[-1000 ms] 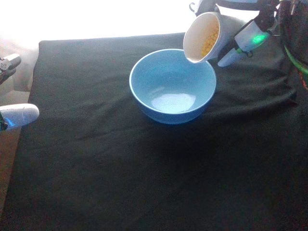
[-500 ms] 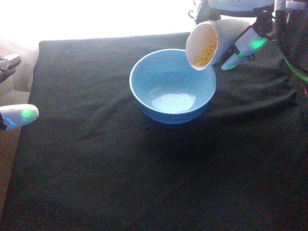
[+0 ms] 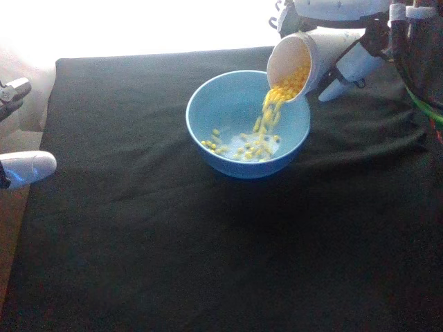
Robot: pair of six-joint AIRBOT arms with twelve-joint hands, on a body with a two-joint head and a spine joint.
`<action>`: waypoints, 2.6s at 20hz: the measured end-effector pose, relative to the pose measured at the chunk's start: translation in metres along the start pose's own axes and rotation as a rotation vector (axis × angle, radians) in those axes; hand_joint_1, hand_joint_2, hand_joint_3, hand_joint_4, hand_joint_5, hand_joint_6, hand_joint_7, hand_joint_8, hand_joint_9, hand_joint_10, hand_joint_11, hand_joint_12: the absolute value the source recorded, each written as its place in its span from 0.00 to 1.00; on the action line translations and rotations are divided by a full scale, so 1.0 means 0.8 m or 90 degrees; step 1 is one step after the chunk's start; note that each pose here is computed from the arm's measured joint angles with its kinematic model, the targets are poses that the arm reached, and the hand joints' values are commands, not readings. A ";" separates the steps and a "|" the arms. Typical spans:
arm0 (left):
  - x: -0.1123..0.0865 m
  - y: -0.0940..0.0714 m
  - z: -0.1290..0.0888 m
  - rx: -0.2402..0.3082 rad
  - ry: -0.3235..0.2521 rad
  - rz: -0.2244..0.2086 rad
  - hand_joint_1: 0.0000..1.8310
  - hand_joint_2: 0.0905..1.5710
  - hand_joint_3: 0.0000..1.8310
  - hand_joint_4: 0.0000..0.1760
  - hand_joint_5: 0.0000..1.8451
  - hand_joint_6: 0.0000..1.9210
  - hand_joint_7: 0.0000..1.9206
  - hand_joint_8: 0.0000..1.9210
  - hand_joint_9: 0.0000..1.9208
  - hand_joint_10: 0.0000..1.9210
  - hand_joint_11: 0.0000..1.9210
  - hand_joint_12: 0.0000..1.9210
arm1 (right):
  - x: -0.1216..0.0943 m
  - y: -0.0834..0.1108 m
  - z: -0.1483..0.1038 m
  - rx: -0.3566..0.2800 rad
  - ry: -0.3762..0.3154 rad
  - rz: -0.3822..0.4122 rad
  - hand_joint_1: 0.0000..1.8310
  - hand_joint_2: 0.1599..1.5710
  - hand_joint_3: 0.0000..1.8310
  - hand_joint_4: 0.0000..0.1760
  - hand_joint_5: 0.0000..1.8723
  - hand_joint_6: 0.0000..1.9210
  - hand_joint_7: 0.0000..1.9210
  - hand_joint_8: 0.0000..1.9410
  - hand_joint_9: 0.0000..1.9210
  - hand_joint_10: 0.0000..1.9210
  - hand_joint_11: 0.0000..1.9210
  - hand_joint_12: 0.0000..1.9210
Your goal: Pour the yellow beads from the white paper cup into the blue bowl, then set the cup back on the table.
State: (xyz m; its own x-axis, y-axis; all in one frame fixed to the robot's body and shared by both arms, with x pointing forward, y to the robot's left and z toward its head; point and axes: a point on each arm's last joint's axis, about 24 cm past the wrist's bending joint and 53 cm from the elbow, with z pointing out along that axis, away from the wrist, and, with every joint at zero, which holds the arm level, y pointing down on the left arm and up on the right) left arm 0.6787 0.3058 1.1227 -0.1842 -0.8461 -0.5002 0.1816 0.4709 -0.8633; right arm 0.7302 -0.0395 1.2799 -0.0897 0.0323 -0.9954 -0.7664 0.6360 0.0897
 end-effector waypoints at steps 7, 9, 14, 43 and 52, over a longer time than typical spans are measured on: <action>0.000 0.000 0.000 -0.001 0.000 0.000 0.30 0.48 0.00 0.47 0.08 0.00 0.11 0.00 0.09 0.00 0.00 0.21 | 0.001 0.008 0.001 -0.007 0.004 -0.016 0.60 0.65 0.00 0.37 0.57 0.42 0.53 0.55 0.37 0.55 0.21 0.89; 0.000 0.000 0.000 -0.001 0.000 0.000 0.30 0.47 0.00 0.53 0.08 0.00 0.10 0.00 0.08 0.00 0.00 0.20 | 0.002 0.009 0.002 -0.008 0.006 -0.022 0.58 0.66 0.00 0.62 0.56 0.45 0.51 0.61 0.32 0.60 0.17 0.94; 0.000 0.001 0.000 -0.002 0.001 0.000 0.30 0.49 0.00 0.42 0.08 0.00 0.10 0.00 0.08 0.00 0.00 0.19 | 0.003 0.016 0.003 -0.013 0.010 -0.040 0.60 0.66 0.00 0.15 0.55 0.47 0.51 0.55 0.34 0.61 0.20 0.94; 0.000 0.002 0.000 -0.003 0.002 0.001 0.30 0.48 0.00 0.44 0.09 0.00 0.11 0.00 0.08 0.00 0.00 0.18 | 0.006 0.032 0.008 -0.016 0.026 -0.133 0.56 0.70 0.00 0.58 0.49 0.56 0.48 0.37 0.33 0.41 0.08 0.71; 0.000 0.001 0.001 -0.002 0.001 0.001 0.29 0.48 0.00 0.41 0.08 0.00 0.11 0.00 0.08 0.00 0.00 0.19 | 0.003 0.028 0.005 -0.004 0.024 -0.147 0.54 0.69 0.00 1.00 0.50 0.54 0.48 0.48 0.35 0.57 0.13 0.81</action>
State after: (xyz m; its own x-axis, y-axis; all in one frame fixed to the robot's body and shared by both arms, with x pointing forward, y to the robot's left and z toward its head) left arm 0.6794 0.3059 1.1222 -0.1857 -0.8450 -0.5014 0.1787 0.4727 -0.8629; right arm 0.7152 -0.0216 1.2795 0.0658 -0.1423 -0.9876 -0.7735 0.6180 -0.1406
